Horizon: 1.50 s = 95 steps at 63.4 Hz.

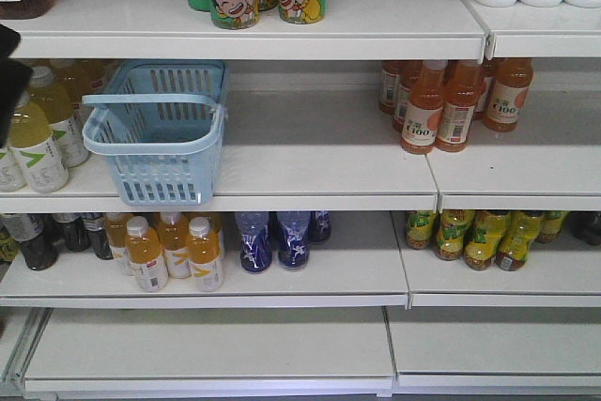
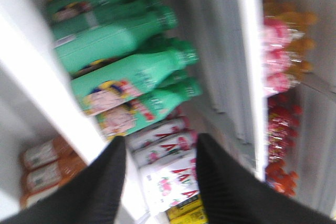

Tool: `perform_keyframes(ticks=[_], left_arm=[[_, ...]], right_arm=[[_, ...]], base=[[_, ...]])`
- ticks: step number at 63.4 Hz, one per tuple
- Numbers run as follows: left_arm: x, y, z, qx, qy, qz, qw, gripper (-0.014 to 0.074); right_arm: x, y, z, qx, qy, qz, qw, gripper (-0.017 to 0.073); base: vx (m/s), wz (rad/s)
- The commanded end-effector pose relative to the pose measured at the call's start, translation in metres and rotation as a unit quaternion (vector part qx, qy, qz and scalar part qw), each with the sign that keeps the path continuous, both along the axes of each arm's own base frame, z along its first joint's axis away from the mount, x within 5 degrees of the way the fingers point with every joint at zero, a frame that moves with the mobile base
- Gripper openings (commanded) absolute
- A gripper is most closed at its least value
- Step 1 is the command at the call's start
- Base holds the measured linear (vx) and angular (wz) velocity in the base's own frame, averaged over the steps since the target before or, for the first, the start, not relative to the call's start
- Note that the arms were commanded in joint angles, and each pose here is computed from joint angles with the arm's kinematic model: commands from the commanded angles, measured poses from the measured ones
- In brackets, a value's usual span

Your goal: Place coke in basket with both arms

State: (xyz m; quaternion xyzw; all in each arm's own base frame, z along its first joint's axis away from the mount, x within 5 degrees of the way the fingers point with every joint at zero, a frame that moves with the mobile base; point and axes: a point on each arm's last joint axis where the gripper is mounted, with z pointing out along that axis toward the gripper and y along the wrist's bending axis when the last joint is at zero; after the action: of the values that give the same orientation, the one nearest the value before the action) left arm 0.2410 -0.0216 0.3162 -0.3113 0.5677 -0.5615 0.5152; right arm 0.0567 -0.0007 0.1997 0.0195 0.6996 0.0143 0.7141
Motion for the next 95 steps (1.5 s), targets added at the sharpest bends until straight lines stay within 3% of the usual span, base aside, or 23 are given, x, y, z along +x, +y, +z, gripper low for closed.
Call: perform_keyframes(ticks=[1, 12, 29, 58, 84, 95], left_arm=[[0.017, -0.004, -0.004, -0.051, -0.007, -0.030, 0.998, 0.0499], [0.044, -0.005, -0.039, -0.104, 0.010, -0.057, 0.993, 0.0619], [0.087, -0.004, -0.079, -0.135, 0.034, -0.064, 0.988, 0.0610], [0.159, 0.000, -0.096, -0.139, 0.035, -0.061, 0.988, 0.0590], [0.197, 0.005, -0.099, -0.120, 0.061, -0.032, 0.990, 0.0590], [0.210, 0.005, -0.100, -0.129, 0.054, -0.034, 0.990, 0.0585]], right_arm=[[-0.001, 0.001, 0.002, -0.006, -0.035, 0.001, 0.999, -0.0005], [-0.001, 0.001, 0.002, -0.006, -0.035, 0.001, 0.999, -0.0005], [-0.001, 0.001, 0.002, -0.006, -0.035, 0.001, 0.999, -0.0005], [-0.001, 0.001, 0.002, -0.006, -0.035, 0.001, 0.999, -0.0005], [-0.001, 0.000, 0.002, -0.006, -0.034, 0.001, 0.999, -0.0005], [-0.001, 0.000, 0.002, -0.006, -0.034, 0.001, 0.999, -0.0005]], base=[[0.00, 0.00], [0.00, 0.00], [0.00, 0.00], [0.00, 0.00], [0.00, 0.00], [0.00, 0.00]])
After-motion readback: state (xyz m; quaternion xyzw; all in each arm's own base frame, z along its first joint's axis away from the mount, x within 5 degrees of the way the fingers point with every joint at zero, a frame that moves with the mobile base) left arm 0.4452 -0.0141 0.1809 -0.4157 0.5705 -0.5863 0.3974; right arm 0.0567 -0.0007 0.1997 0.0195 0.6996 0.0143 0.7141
